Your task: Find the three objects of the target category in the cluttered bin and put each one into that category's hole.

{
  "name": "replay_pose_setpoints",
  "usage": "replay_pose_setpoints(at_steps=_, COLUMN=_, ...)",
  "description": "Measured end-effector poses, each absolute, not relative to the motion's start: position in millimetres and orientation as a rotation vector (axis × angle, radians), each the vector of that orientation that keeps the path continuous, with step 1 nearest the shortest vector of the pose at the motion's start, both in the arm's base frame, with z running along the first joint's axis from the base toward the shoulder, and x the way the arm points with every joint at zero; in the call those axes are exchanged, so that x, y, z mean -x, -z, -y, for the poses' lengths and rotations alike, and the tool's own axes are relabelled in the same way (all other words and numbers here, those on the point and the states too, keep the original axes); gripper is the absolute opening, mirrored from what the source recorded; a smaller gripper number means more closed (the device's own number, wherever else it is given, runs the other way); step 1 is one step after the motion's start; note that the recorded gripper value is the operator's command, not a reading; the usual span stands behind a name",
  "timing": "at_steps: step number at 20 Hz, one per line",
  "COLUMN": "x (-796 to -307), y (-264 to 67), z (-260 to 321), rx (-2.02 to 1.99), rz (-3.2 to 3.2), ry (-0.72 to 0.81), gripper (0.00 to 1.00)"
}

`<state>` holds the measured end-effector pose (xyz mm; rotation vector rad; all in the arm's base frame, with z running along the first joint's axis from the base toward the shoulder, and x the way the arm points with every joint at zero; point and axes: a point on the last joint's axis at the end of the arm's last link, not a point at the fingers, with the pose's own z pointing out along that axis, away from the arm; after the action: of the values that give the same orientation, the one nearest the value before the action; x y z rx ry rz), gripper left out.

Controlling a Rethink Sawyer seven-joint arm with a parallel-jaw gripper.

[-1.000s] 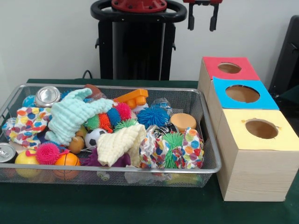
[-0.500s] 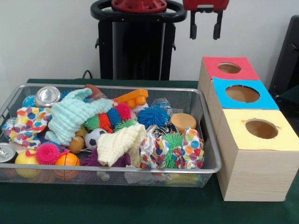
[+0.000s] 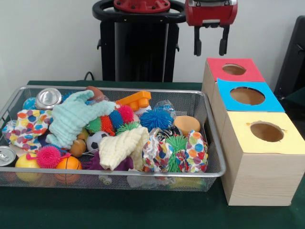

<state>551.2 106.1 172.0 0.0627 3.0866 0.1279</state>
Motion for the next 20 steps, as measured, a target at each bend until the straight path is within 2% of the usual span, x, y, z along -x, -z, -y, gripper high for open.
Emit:
replay_pose_setpoints(at_steps=5, x=-580.6, y=-163.7, z=-103.5, rx=-0.010, rz=-3.074, ry=-0.161, gripper=1.00)
replay_pose_setpoints(at_steps=20, x=-617.1, y=-155.8, z=-102.0, rx=0.095, rz=-3.072, ry=-0.224, gripper=1.00)
